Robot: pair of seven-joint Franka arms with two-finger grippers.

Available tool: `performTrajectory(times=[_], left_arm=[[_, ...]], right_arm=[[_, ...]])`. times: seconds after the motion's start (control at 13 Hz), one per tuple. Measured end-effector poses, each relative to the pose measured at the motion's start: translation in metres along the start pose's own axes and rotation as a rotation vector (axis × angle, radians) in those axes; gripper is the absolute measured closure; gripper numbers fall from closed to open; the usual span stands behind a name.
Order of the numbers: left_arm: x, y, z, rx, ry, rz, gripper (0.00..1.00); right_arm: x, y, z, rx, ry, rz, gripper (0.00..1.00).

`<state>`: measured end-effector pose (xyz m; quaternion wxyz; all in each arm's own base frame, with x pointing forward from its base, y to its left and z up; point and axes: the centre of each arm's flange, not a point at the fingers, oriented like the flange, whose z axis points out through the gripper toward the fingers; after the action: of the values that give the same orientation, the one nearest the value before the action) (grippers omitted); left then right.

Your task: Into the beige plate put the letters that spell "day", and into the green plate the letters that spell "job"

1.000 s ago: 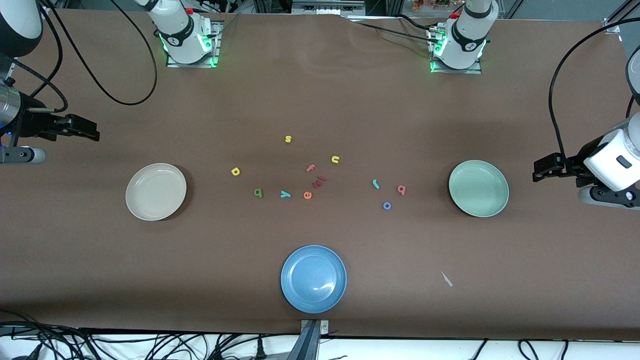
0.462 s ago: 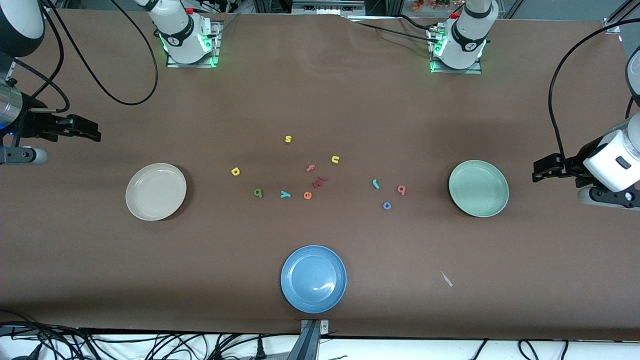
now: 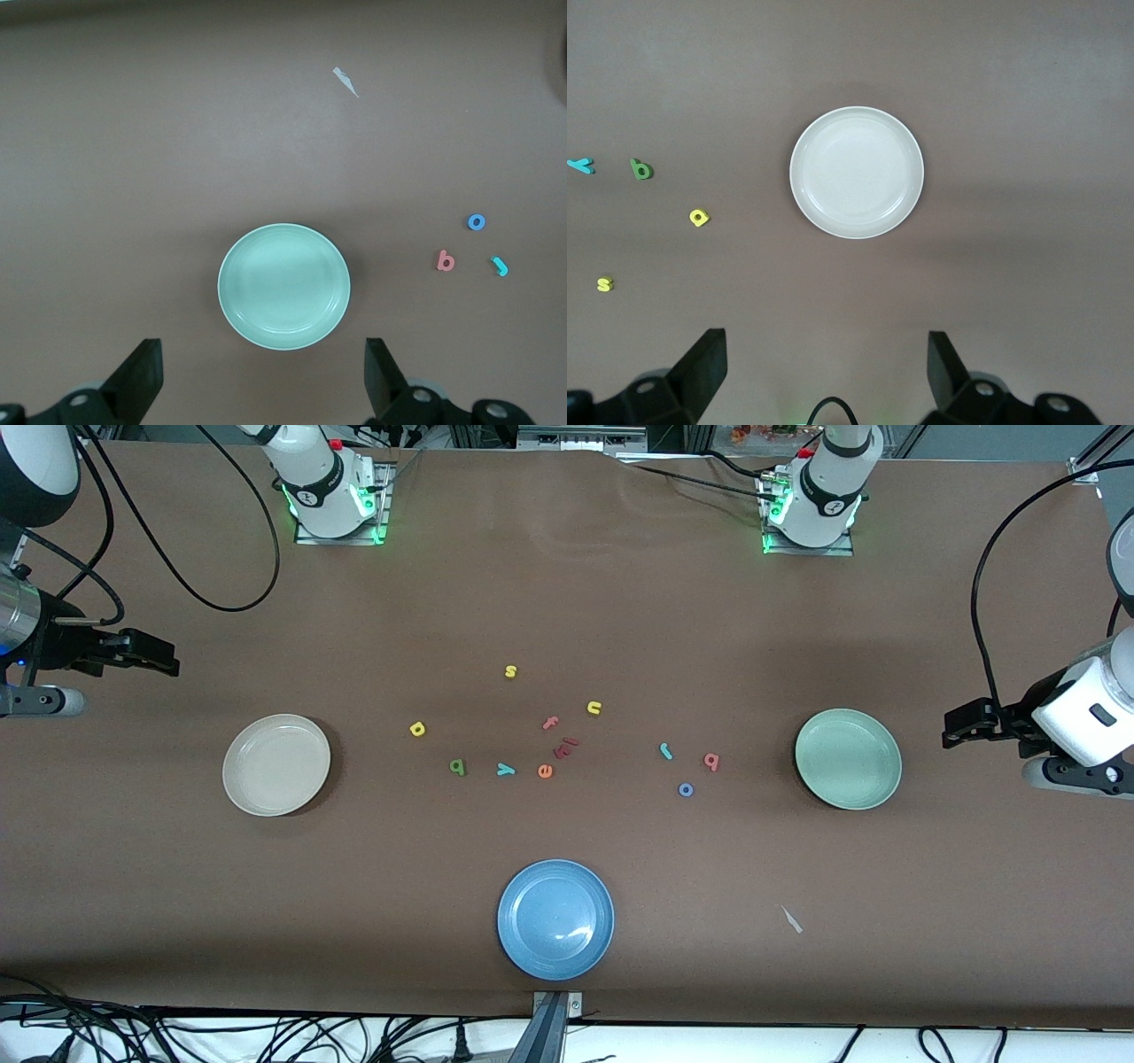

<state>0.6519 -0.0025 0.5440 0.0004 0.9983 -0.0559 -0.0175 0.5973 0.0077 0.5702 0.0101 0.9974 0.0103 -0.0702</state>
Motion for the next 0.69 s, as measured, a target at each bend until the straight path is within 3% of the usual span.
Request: performTrajectory(times=[0.69], left_arm=[[0.0007, -0.0080, 0.0068, -0.003, -0.014, 0.014, 0.00]], right_arm=[[0.0001, -0.0007, 0.0003, 0.000, -0.001, -0.001, 0.00]])
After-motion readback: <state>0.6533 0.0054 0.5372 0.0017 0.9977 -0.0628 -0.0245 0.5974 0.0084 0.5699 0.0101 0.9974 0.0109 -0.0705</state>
